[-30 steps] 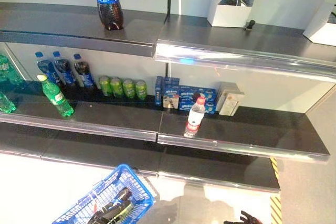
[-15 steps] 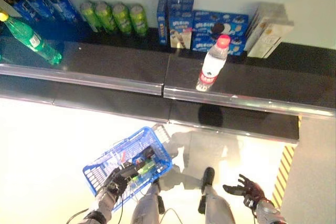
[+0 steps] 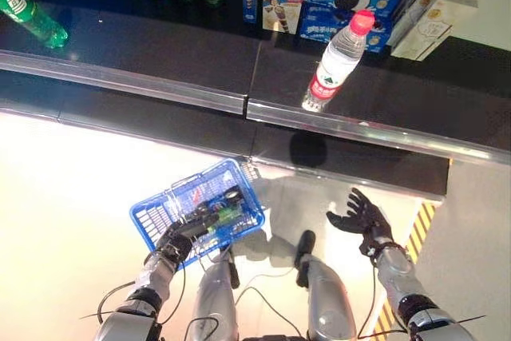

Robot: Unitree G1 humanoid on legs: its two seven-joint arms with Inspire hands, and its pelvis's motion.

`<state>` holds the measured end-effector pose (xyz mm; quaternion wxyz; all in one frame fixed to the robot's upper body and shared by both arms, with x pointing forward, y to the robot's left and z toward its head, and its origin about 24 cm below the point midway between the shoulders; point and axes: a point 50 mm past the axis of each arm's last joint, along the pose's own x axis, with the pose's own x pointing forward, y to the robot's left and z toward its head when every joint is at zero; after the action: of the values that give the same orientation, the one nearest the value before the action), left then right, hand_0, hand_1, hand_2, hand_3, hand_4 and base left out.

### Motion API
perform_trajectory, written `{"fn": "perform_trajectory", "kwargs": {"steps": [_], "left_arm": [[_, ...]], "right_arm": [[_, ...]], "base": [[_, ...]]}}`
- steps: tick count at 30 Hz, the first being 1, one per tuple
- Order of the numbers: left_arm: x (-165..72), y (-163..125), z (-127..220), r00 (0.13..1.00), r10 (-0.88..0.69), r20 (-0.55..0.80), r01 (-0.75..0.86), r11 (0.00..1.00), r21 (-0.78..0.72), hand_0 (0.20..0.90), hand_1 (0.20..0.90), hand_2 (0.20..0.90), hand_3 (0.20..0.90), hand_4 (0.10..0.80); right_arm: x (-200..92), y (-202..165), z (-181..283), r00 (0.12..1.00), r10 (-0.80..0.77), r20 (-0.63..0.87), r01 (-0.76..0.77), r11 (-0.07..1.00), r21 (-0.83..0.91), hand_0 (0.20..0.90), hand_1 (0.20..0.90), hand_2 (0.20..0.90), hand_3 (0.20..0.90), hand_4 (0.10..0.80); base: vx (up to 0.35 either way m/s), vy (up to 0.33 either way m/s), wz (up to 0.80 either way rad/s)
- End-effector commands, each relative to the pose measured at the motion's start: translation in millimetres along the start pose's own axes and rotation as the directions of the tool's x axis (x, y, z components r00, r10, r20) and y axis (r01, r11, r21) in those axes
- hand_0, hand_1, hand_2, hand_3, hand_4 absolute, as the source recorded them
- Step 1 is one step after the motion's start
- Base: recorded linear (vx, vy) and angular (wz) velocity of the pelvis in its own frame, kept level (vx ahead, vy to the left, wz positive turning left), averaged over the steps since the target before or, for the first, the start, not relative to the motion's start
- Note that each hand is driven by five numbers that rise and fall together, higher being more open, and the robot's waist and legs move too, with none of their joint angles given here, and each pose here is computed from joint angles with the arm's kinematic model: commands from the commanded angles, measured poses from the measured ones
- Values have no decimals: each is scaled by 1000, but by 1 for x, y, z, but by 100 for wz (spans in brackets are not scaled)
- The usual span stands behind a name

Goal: Pick up the drink and place into the basket.

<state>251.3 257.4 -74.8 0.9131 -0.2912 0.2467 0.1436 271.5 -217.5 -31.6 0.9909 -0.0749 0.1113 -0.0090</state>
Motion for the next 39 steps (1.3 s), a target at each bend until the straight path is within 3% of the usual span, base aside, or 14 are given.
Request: {"fn": "perform_trajectory", "kwargs": {"steps": [1, 8, 18, 25, 33, 39], "left_arm": [[-4, -4, 0, 990, -125, 58, 133, 977, -164, 300, 300, 300, 200, 100], [-8, 0, -5, 985, -160, 65, 172, 953, -251, 300, 300, 300, 200, 100], [-5, -8, 2, 977, -193, 94, 211, 948, -241, 300, 300, 300, 200, 100], [-5, -5, 4, 979, -178, 102, 198, 952, -233, 300, 300, 300, 200, 100], [-6, -4, 1, 979, -178, 98, 196, 955, -223, 300, 300, 300, 200, 100], [-6, -5, 3, 980, -178, 91, 194, 958, -212, 300, 300, 300, 200, 100]], "right_arm": [[-4, 20, 42, 965, 51, 257, -12, 988, -152, 900, 900, 900, 900, 800], [-10, 24, 100, 853, 129, 506, 24, 958, -285, 900, 900, 900, 900, 800], [-22, 20, 146, 709, 151, 689, 157, 919, -363, 900, 900, 900, 900, 800], [-37, 13, 181, 563, 100, 820, 246, 927, -282, 900, 900, 900, 900, 800], [-50, 3, 202, 458, -4, 889, 236, 965, -117, 900, 900, 900, 900, 800], [-51, -2, 211, 442, -39, 896, 170, 985, -41, 900, 900, 900, 900, 800]], "base": [[-7, -24, 13], [0, 4, 6], [7, 0, 2], [0, 0, 0], [0, 0, 0], [0, 0, 0]]}}
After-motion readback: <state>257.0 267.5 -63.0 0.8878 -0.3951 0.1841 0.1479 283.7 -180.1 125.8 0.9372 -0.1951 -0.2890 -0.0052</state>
